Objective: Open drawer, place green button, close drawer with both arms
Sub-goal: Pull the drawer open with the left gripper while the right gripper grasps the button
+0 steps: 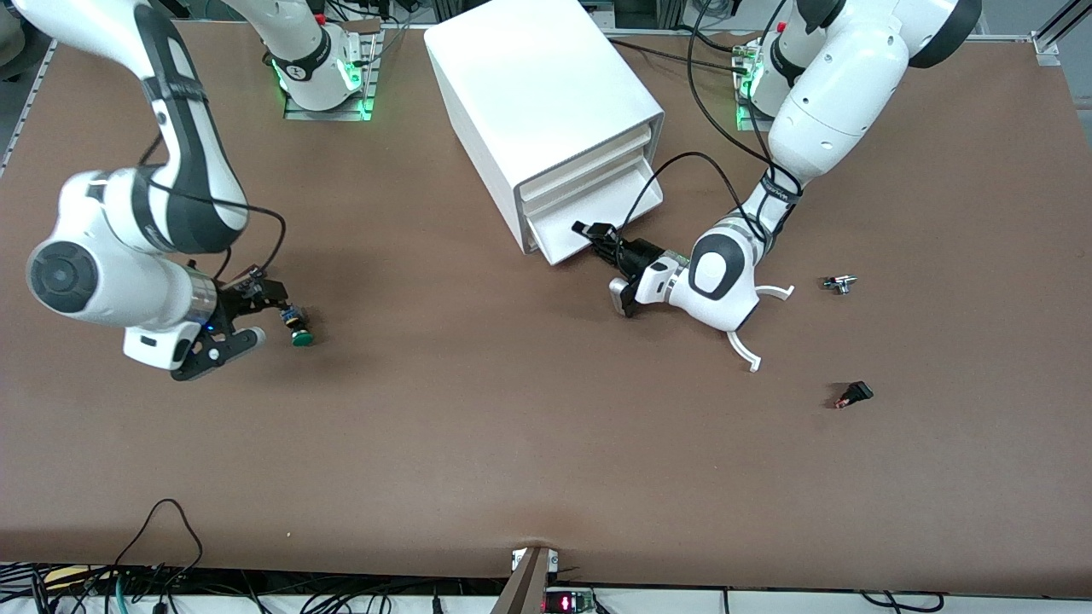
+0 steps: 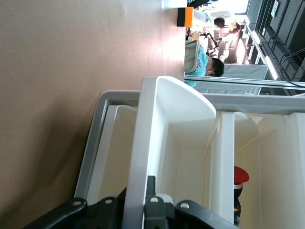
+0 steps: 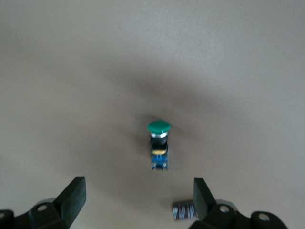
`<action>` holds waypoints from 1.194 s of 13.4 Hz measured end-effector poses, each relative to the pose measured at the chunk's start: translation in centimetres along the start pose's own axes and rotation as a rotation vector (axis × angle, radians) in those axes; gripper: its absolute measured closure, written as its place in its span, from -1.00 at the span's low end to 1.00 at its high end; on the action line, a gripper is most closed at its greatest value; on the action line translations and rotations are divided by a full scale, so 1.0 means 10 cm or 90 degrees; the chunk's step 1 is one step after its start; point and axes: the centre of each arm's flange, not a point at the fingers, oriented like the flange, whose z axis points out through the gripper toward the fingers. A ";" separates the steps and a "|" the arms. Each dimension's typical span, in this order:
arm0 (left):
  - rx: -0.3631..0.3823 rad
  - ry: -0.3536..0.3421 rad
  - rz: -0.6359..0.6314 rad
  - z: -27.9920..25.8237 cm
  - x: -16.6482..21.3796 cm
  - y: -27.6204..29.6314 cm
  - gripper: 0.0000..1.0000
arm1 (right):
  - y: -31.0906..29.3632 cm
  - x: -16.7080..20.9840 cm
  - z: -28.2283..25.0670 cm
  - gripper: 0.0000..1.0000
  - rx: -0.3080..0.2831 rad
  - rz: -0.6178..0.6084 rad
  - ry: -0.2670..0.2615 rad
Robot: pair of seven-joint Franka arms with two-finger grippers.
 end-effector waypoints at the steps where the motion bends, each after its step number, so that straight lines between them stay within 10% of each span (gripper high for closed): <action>1: 0.004 0.002 0.003 -0.05 0.02 0.00 0.82 | 0.03 0.00 0.17 -1.00 -0.001 0.001 0.000; 11: 0.019 -0.036 0.017 -0.30 0.32 0.02 0.83 | 0.03 -0.49 1.45 -0.91 -0.018 -0.007 0.026; 16: 0.021 -0.044 0.014 -0.43 0.40 -0.01 0.84 | 0.08 -0.54 1.49 0.29 -0.017 0.000 0.026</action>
